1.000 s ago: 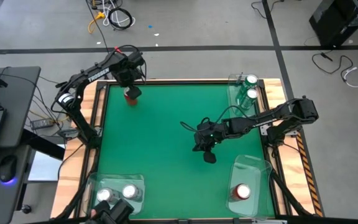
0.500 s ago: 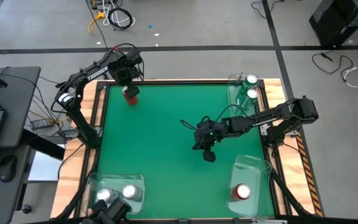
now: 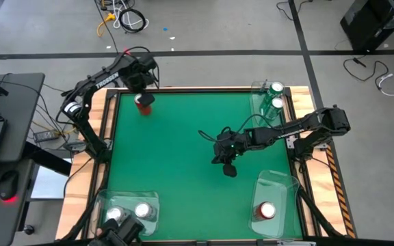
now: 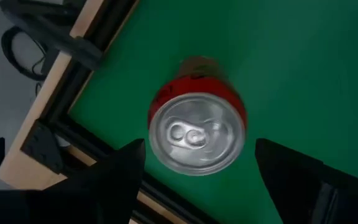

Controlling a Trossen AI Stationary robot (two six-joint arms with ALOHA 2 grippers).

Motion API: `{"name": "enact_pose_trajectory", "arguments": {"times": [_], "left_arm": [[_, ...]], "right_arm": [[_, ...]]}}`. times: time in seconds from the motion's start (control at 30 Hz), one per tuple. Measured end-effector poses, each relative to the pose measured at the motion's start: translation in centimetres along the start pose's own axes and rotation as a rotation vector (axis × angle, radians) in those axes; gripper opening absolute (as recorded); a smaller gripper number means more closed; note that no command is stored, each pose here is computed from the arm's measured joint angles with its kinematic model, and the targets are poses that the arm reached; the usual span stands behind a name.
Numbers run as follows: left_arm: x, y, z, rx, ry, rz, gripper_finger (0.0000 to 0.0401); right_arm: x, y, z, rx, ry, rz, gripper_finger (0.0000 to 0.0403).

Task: Sort soda cans
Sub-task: Put the red-black soda can into the top center transparent bin

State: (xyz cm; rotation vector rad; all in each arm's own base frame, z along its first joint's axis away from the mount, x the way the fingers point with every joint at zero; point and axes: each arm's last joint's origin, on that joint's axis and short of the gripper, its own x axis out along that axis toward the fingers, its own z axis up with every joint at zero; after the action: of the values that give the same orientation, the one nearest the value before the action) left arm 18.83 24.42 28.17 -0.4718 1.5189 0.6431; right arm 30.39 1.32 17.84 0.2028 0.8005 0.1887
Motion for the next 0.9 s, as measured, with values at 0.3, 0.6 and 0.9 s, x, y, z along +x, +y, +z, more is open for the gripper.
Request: {"name": "enact_pose_trajectory", "arguments": {"times": [0.3,0.6,0.9], "left_arm": [[0.4,0.11,-0.02,0.013,0.01,0.052,0.031],[0.36,-0.5,0.06,-0.005,0.005,0.012,0.031],[0.34,-0.58,0.13,0.012,0.003,0.043,0.031]], "right_arm": [[0.0,0.02,-0.05,0.001,0.005,0.007,0.0001],[0.0,0.03,-0.04,-0.024,0.005,0.008,0.0005],[0.0,0.03,-0.04,-0.026,0.004,0.009,0.0031]]}}
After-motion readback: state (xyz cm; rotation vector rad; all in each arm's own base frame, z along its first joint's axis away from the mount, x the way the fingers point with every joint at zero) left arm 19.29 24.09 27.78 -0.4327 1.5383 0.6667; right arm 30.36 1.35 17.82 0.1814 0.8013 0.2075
